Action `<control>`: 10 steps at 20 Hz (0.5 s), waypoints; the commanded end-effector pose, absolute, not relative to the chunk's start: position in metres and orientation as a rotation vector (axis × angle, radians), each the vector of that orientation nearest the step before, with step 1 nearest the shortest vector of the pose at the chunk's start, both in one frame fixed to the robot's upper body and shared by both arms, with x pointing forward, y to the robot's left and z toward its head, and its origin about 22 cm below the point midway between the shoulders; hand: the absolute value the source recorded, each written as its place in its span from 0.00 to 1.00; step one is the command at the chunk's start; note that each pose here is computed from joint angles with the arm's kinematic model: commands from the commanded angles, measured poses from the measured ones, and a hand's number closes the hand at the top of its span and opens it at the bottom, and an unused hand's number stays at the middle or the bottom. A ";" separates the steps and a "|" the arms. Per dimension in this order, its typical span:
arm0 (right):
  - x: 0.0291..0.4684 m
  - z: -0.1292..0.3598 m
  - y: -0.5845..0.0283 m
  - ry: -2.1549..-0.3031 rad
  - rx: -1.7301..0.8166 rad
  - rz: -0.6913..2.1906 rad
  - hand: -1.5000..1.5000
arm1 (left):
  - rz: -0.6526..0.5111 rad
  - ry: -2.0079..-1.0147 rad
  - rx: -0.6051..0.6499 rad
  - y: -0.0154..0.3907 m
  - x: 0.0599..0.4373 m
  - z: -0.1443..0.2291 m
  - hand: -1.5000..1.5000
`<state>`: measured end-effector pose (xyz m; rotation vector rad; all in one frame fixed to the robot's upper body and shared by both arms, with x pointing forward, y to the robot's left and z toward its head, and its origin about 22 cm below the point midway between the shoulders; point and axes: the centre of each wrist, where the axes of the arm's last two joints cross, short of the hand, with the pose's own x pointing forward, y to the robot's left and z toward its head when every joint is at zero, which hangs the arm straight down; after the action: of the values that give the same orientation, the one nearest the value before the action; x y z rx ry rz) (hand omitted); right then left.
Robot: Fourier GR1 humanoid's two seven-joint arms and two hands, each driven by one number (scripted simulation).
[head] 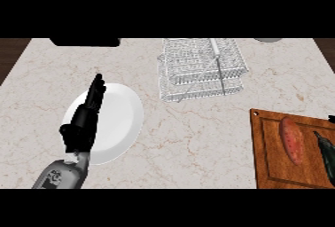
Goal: Pick the eggplant from the cutting board and place it in the tiered basket
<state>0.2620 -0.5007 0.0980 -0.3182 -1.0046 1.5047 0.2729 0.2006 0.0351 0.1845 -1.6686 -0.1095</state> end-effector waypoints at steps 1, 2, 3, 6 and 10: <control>0.262 0.087 -0.506 -0.991 -0.171 1.493 0.00 | -0.120 -1.677 0.183 0.193 0.275 0.013 0.50; 0.271 0.093 -0.497 -0.994 -0.166 1.500 0.00 | -0.119 -1.658 0.154 0.197 0.264 0.012 0.50; 0.260 0.076 -0.490 -0.987 -0.160 1.509 0.00 | -0.110 -1.666 0.182 0.193 0.266 0.038 0.50; 0.261 0.072 -0.494 -1.000 -0.161 1.486 0.00 | -0.128 -1.658 0.196 0.199 0.266 0.034 0.50; 0.277 0.075 -0.490 -0.990 -0.153 1.474 0.00 | -0.116 -1.674 0.179 0.200 0.264 0.035 0.50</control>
<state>0.2675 -0.4914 0.0761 -0.2858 -0.9831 1.5045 0.2695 0.2018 0.0326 0.1853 -1.6644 -0.1110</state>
